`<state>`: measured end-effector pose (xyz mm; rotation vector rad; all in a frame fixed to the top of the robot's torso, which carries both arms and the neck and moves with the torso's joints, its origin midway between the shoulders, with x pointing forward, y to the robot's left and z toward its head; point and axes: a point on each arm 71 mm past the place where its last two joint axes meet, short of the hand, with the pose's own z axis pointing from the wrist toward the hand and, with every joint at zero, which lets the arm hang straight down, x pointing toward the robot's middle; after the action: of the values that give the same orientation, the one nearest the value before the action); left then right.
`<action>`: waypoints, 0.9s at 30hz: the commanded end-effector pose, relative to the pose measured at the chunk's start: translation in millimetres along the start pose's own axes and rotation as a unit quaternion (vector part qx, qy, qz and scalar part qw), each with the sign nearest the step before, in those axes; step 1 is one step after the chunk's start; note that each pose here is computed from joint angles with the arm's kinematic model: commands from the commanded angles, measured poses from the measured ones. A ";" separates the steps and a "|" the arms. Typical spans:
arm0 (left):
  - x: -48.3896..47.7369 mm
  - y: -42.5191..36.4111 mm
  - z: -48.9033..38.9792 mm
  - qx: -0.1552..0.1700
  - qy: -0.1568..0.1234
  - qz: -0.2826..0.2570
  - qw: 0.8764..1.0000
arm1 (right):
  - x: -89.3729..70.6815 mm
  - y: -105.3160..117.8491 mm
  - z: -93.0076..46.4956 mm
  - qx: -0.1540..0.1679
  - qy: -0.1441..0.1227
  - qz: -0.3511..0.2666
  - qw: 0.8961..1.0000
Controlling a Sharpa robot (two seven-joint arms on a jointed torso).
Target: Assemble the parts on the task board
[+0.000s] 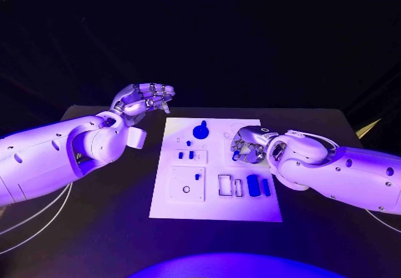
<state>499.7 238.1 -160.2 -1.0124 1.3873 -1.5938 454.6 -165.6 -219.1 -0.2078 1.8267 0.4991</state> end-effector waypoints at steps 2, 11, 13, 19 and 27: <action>2.3 -0.9 0.8 0.004 0.008 -0.006 1.000 | 1.8 -0.5 0.1 0.002 0.006 -0.010 1.000; 2.5 -0.5 1.2 0.002 0.008 -0.005 1.000 | 2.5 0.0 0.1 0.001 0.009 -0.011 1.000; 2.5 -0.4 1.2 0.002 0.008 -0.005 1.000 | 2.5 0.0 0.2 0.002 0.009 -0.011 1.000; 2.6 -0.4 1.0 0.001 0.008 -0.005 1.000 | 2.9 0.1 0.5 0.002 0.010 -0.011 1.000; 1.9 -0.7 0.3 0.001 0.007 -0.004 1.000 | 3.2 0.5 1.5 0.002 0.008 -0.011 1.000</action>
<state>499.8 238.2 -160.6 -1.0147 1.3910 -1.5916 455.7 -165.0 -220.1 -0.2108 1.8298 0.4870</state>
